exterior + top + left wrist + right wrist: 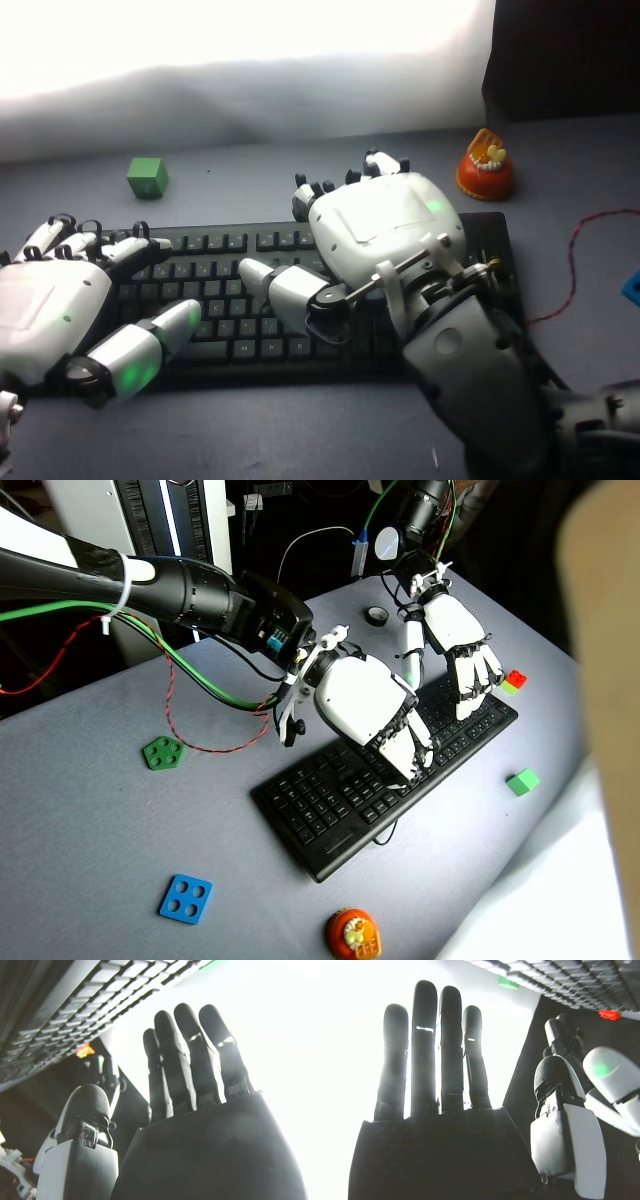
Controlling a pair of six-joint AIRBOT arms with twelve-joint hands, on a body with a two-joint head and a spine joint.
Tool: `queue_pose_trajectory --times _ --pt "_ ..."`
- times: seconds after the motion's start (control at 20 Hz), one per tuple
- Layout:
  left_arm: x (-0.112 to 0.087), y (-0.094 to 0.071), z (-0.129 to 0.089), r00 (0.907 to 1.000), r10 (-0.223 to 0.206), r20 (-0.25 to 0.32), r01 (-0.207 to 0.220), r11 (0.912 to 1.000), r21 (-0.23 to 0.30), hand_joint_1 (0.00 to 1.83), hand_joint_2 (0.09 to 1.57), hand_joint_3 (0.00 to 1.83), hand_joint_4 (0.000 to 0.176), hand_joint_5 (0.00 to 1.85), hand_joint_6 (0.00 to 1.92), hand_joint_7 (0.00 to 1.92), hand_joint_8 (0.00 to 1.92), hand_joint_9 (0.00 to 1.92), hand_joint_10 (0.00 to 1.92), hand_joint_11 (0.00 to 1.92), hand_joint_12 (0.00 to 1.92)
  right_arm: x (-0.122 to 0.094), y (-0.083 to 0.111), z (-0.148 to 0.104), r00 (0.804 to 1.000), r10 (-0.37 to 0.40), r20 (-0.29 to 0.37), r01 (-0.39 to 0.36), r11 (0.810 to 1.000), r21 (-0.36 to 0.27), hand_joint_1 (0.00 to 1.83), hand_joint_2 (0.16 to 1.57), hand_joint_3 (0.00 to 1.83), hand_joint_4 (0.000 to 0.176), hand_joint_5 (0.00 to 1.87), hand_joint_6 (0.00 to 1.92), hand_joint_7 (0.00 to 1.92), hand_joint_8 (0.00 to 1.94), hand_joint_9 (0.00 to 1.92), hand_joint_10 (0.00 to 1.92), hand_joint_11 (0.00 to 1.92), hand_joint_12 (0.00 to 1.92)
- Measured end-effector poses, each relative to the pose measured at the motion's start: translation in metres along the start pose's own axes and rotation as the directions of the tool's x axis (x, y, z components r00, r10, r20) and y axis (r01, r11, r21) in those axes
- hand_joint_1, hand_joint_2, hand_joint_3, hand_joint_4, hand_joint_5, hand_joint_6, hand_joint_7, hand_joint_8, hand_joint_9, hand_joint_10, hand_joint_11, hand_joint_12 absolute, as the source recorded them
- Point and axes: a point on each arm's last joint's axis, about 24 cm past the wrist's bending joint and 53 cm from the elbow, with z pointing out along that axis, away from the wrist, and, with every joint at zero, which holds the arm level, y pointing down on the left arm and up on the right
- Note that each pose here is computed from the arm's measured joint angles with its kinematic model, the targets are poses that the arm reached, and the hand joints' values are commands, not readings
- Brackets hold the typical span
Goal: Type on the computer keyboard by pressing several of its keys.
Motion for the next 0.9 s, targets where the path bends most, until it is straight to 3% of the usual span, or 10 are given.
queue_pose_trajectory --times 0.25,0.4,0.45,0.55,0.6,0.65,0.75,0.8,0.85,0.9 --pt "0.004 0.008 0.003 0.9998 0.015 -0.010 -0.015 0.9999 -0.008 0.16 1.35 0.00 0.000 0.36 0.22 0.53 0.00 0.24 0.61 0.00 1.36 -0.010 0.011 -0.012 1.000 0.016 -0.005 -0.016 0.999 -0.031 0.00 1.21 0.00 0.000 0.47 0.41 0.79 0.02 0.56 0.88 0.17 1.64" --pt "0.003 0.010 0.004 0.9998 0.020 -0.006 -0.020 0.9998 -0.009 0.28 1.32 0.00 0.000 0.35 0.21 0.50 0.00 0.22 0.59 0.00 1.31 -0.011 0.011 -0.014 1.000 0.017 -0.008 -0.017 0.999 -0.033 0.02 1.21 0.00 0.000 0.46 0.40 0.80 0.02 0.56 0.87 0.18 1.62" --pt "0.002 0.011 0.005 0.9997 0.025 -0.006 -0.025 0.9997 -0.009 0.46 1.27 0.00 0.000 0.33 0.21 0.48 0.00 0.21 0.57 0.00 1.31 -0.012 0.010 -0.014 1.000 0.017 -0.006 -0.017 0.999 -0.031 0.01 1.21 0.00 0.000 0.47 0.40 0.81 0.02 0.58 0.86 0.18 1.62" --pt "0.002 0.011 0.005 0.9997 0.025 -0.006 -0.025 0.9997 -0.009 0.46 1.27 0.00 0.000 0.33 0.21 0.48 0.00 0.21 0.57 0.00 1.31 -0.011 0.011 -0.015 1.000 0.018 -0.008 -0.018 0.999 -0.031 0.01 1.21 0.00 0.000 0.47 0.40 0.81 0.02 0.58 0.86 0.18 1.62" --pt "0.002 0.011 0.005 0.9997 0.024 -0.005 -0.024 0.9997 -0.009 0.59 1.22 0.00 0.000 0.30 0.20 0.44 0.01 0.19 0.57 0.00 1.31 -0.011 0.011 -0.015 1.000 0.018 -0.009 -0.018 0.999 -0.032 0.00 1.21 0.00 0.000 0.48 0.41 0.81 0.02 0.58 0.86 0.19 1.62" --pt "0.003 0.011 0.005 0.9997 0.024 -0.010 -0.024 0.9997 -0.009 0.59 1.22 0.00 0.000 0.30 0.20 0.44 0.01 0.19 0.57 0.00 1.31 -0.011 0.011 -0.015 1.000 0.019 -0.010 -0.019 0.999 -0.033 0.00 1.21 0.00 0.000 0.48 0.41 0.81 0.02 0.58 0.86 0.19 1.62" --pt "0.004 0.011 0.006 0.9996 0.024 -0.011 -0.024 0.9997 -0.008 0.78 1.12 0.00 0.008 0.24 0.18 0.36 0.00 0.15 0.55 0.00 1.26 -0.010 0.011 -0.016 1.000 0.020 -0.011 -0.020 0.999 -0.033 0.00 1.21 0.00 0.000 0.46 0.39 0.79 0.01 0.55 0.86 0.15 1.62" --pt "0.004 0.012 0.006 0.9997 0.023 -0.012 -0.023 0.9997 -0.009 0.91 1.04 0.00 0.022 0.19 0.14 0.31 0.00 0.10 0.54 0.00 1.23 -0.009 0.011 -0.016 1.000 0.018 -0.013 -0.019 0.999 -0.034 0.00 1.21 0.00 0.000 0.45 0.38 0.78 0.00 0.53 0.87 0.15 1.63" --pt "0.005 0.012 0.006 0.9997 0.022 -0.014 -0.022 0.9997 -0.010 0.91 1.04 0.00 0.022 0.19 0.14 0.31 0.00 0.10 0.54 0.00 1.23 -0.007 0.011 -0.017 1.000 0.020 -0.017 -0.021 0.999 -0.031 0.00 1.21 0.00 0.000 0.45 0.38 0.78 0.00 0.53 0.87 0.15 1.63" --pt "0.005 0.013 0.007 0.9996 0.025 -0.015 -0.025 0.9996 -0.010 0.96 0.97 0.00 0.038 0.17 0.10 0.26 0.00 0.04 0.52 0.00 1.06 -0.006 0.010 -0.017 1.000 0.022 -0.021 -0.023 0.999 -0.030 0.00 1.21 0.00 0.000 0.45 0.37 0.77 0.00 0.53 0.88 0.16 1.64"
